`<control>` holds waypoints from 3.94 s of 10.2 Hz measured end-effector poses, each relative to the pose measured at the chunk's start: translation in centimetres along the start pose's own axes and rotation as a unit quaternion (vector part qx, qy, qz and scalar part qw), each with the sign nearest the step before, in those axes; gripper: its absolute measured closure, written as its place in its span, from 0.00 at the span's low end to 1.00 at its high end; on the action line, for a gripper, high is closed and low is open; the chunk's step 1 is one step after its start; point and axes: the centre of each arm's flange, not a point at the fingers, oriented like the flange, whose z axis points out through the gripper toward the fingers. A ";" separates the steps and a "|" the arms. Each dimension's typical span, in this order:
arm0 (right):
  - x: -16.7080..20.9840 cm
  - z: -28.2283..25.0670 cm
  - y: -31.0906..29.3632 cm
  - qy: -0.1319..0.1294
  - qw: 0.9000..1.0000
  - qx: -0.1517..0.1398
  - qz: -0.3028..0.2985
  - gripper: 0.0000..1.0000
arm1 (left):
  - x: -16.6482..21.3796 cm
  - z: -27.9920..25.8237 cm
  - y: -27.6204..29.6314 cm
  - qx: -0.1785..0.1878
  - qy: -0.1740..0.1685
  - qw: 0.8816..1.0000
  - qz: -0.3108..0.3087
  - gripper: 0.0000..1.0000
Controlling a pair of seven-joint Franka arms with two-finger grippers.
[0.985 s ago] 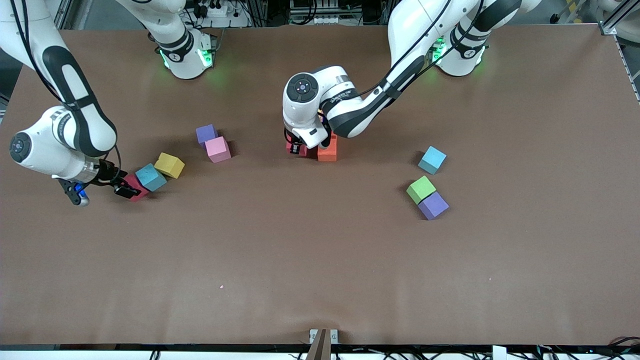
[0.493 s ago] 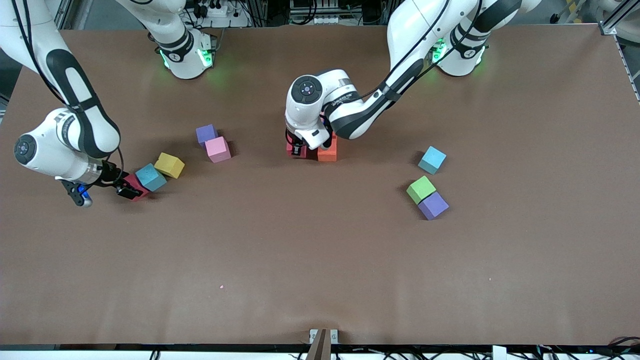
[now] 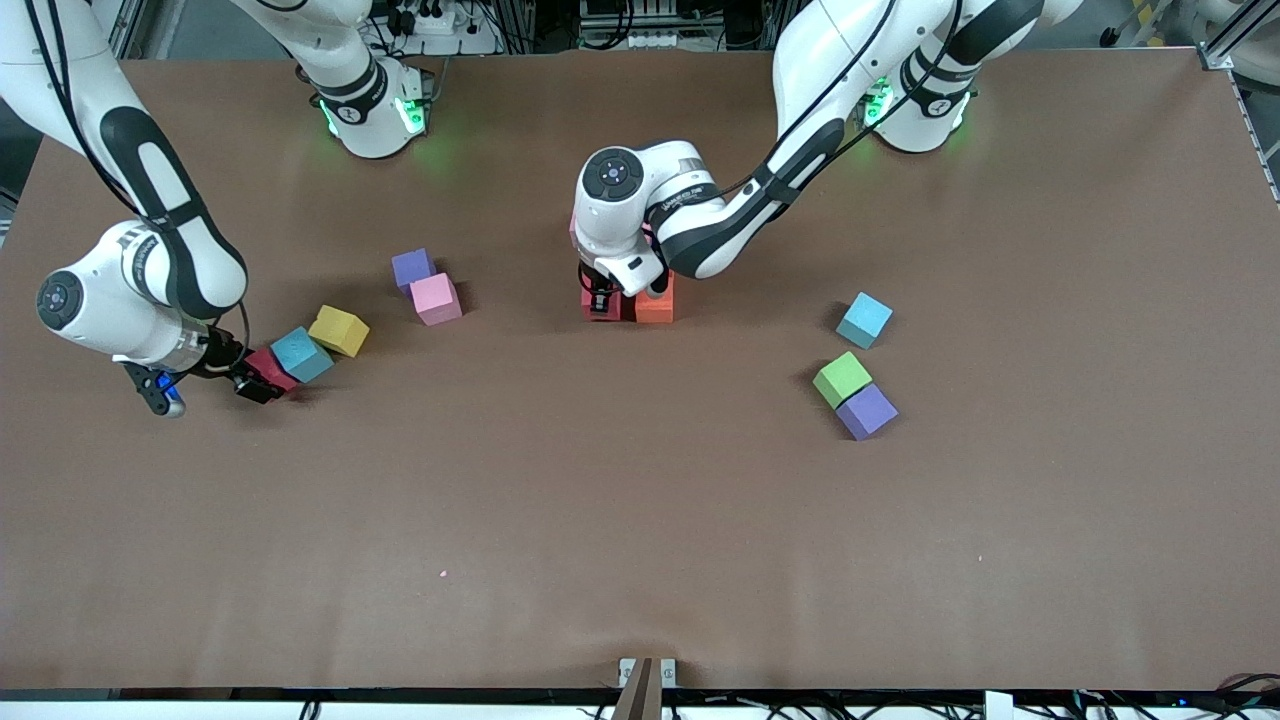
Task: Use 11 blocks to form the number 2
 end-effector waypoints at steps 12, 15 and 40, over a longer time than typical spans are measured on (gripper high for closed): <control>-3.7 -8.3 -7.8 0.060 0.993 0.005 -0.103 0.39 | 1.7 1.6 -0.1 0.000 0.011 1.000 -0.006 0.43; -5.8 -9.4 -10.2 0.062 0.989 0.008 -0.132 0.39 | 1.9 1.9 -0.2 0.002 0.014 1.000 -0.006 0.43; -18.1 -8.3 -18.2 -0.003 0.929 -0.039 -0.368 0.39 | 2.8 2.3 -0.4 -0.003 0.023 1.000 0.004 0.00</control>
